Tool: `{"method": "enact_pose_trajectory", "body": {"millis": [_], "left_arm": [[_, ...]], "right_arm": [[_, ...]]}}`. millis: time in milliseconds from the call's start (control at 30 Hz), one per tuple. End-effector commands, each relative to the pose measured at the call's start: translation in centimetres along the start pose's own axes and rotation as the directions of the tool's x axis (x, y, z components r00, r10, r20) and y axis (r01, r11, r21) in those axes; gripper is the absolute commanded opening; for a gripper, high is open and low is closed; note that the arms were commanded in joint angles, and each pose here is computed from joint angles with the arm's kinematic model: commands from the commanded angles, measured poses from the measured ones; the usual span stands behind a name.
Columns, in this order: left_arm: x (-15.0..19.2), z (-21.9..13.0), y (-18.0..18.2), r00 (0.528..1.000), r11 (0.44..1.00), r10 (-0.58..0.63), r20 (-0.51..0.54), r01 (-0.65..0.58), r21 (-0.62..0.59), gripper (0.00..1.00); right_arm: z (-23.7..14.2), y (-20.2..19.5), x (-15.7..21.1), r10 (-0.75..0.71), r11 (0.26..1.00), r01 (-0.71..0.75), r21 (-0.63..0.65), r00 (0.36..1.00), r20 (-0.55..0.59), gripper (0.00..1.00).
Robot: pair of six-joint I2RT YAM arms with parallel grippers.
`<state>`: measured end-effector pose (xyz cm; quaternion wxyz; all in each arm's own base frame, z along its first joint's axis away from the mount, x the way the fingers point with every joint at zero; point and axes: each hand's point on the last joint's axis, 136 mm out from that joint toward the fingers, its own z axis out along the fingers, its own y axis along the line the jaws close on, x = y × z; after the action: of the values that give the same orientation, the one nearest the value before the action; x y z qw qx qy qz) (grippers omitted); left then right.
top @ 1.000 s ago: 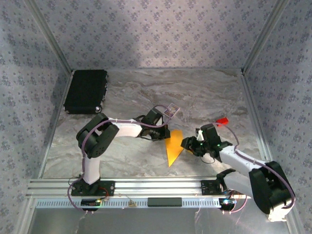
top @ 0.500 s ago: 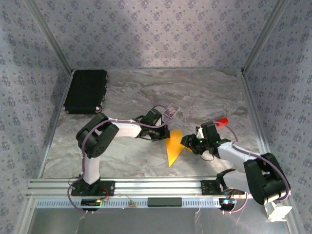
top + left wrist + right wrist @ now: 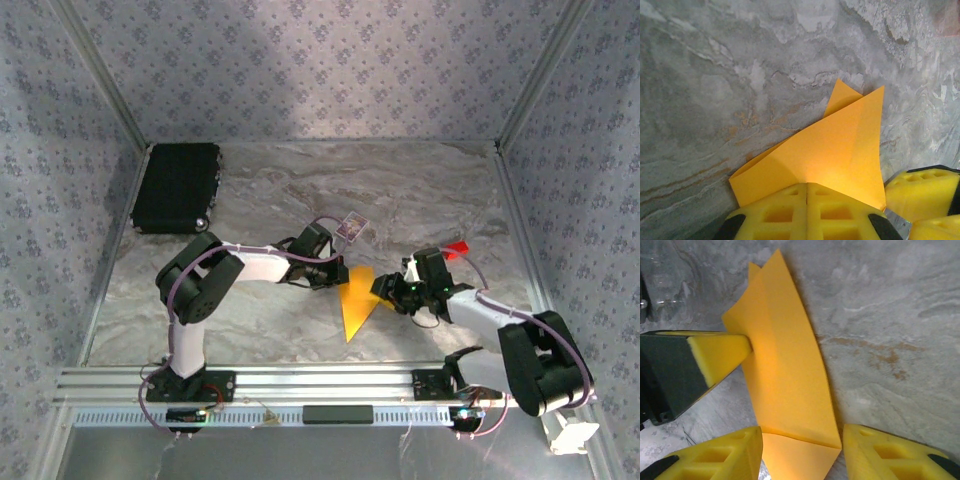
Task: Fold a paper plane with a square sheet of paper (pick it up from the middle)
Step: Fold the wing for the fifth time at the center of the table.
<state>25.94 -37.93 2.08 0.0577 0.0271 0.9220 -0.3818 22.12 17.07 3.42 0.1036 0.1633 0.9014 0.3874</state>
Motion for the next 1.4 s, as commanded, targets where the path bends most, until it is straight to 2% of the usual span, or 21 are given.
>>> {"method": "enact_pose_trajectory", "body": {"millis": [0, 133, 333, 533, 1000, 1267, 1367], "left_arm": [[1.6, 0.3, 4.6, 0.998, 0.988, -0.064, -0.023, 0.061, -0.140, 0.03], [1.5, 0.3, 4.4, 0.998, 0.989, -0.062, -0.022, 0.059, -0.133, 0.03], [1.5, 0.3, 4.4, 0.998, 0.990, -0.061, -0.023, 0.057, -0.129, 0.03], [1.6, 0.6, 4.1, 0.998, 0.993, -0.049, -0.033, 0.045, -0.106, 0.03], [1.3, 0.2, 3.4, 0.999, 0.996, -0.049, -0.014, 0.048, -0.072, 0.03], [1.3, 0.0, 3.3, 0.999, 0.996, -0.047, -0.018, 0.046, -0.072, 0.04], [1.0, -0.3, 2.7, 0.999, 0.998, -0.043, -0.008, 0.042, -0.054, 0.05]], "right_arm": [[0.1, 0.2, -0.1, 0.006, 1.000, -0.006, -0.018, 1.000, -0.018, 0.45], [0.4, 1.2, 0.1, -0.003, 0.997, -0.001, -0.072, 0.999, -0.050, 0.40], [0.1, 3.0, -0.6, -0.043, 0.989, 0.038, -0.146, 0.999, -0.031, 0.38], [0.0, 3.9, -0.8, -0.158, 0.974, 0.150, -0.172, 0.987, -0.033, 0.40], [1.0, 3.6, -1.3, -0.168, 0.971, 0.147, -0.189, 0.981, -0.100, 0.38], [1.6, 3.1, -1.5, -0.163, 0.974, 0.141, -0.176, 0.979, -0.118, 0.30], [1.7, 3.0, -1.5, -0.159, 0.976, 0.138, -0.170, 0.980, -0.117, 0.21]]}}
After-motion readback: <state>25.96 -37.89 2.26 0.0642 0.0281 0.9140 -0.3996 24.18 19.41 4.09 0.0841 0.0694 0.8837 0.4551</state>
